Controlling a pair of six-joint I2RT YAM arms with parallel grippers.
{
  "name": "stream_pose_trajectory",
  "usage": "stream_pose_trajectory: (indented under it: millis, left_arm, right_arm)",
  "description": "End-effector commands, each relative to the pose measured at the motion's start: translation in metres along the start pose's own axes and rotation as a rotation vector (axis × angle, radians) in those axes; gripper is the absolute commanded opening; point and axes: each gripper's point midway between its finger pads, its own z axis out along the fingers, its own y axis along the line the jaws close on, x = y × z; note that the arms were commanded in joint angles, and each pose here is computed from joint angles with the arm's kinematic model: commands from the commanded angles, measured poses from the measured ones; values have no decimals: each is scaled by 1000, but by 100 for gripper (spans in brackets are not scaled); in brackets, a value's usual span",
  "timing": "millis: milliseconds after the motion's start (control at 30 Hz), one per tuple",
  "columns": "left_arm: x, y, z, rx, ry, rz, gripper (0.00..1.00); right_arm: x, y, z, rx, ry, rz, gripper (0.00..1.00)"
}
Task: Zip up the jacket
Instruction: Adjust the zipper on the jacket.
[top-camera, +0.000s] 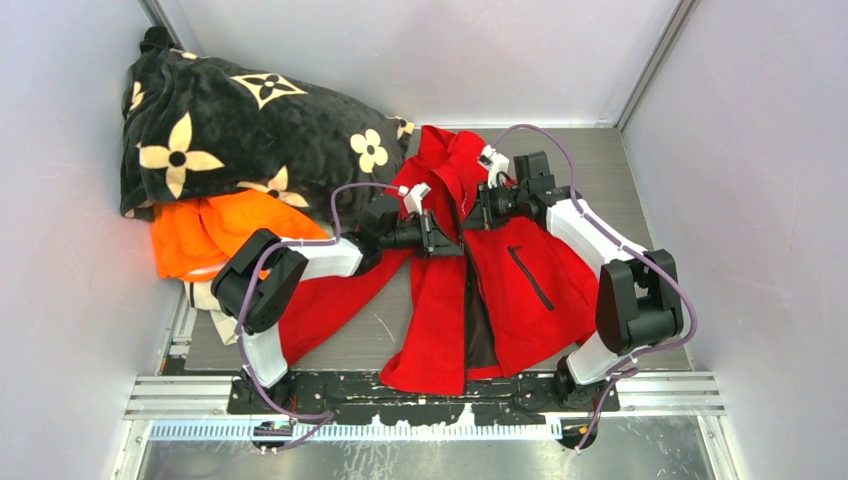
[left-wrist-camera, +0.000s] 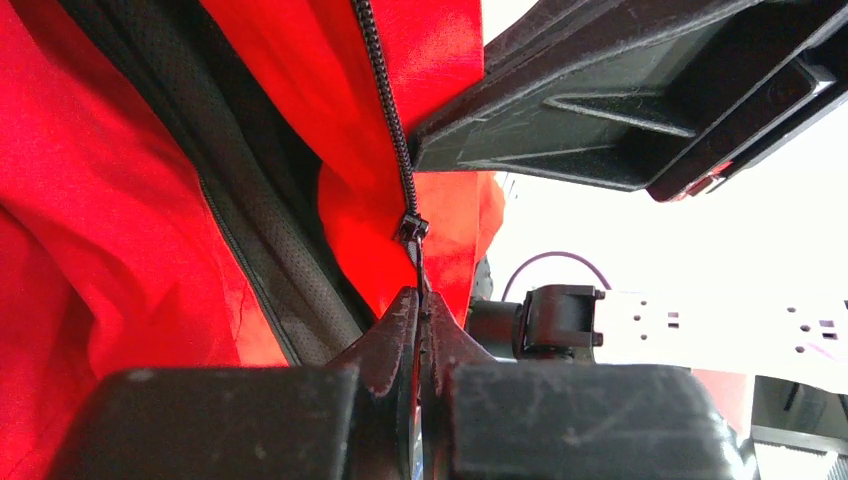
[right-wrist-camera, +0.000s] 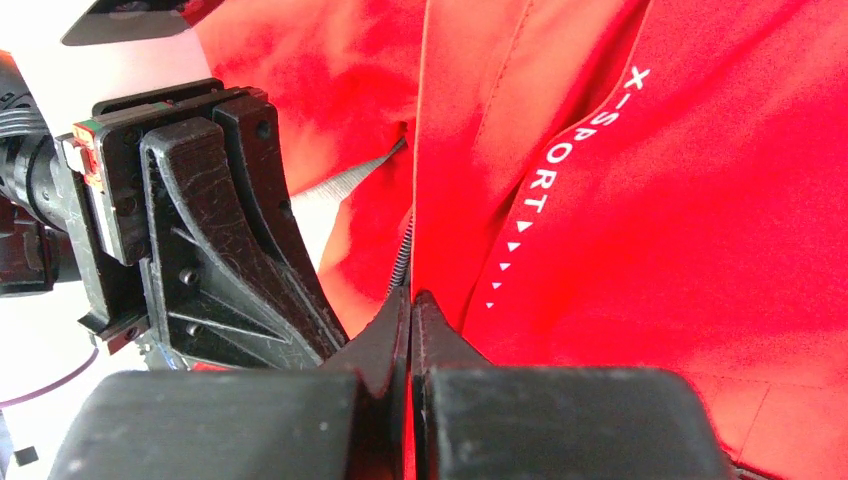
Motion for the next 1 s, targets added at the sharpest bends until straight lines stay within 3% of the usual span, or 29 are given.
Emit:
stream_pose_trajectory:
  millis: [0, 300, 600, 967]
  left_arm:
    - [16, -27, -8, 68, 100, -37, 0]
    - [36, -28, -6, 46, 169, -144, 0]
    - [49, -39, -17, 24, 210, -166, 0]
    - [94, -52, -13, -29, 308, -134, 0]
  right_arm:
    - [-28, 5, -12, 24, -102, -86, 1]
    - [-35, 23, -14, -98, -171, -31, 1]
    - [-49, 7, -33, -28, -233, -43, 1]
    - [-54, 4, -48, -41, -264, -43, 1]
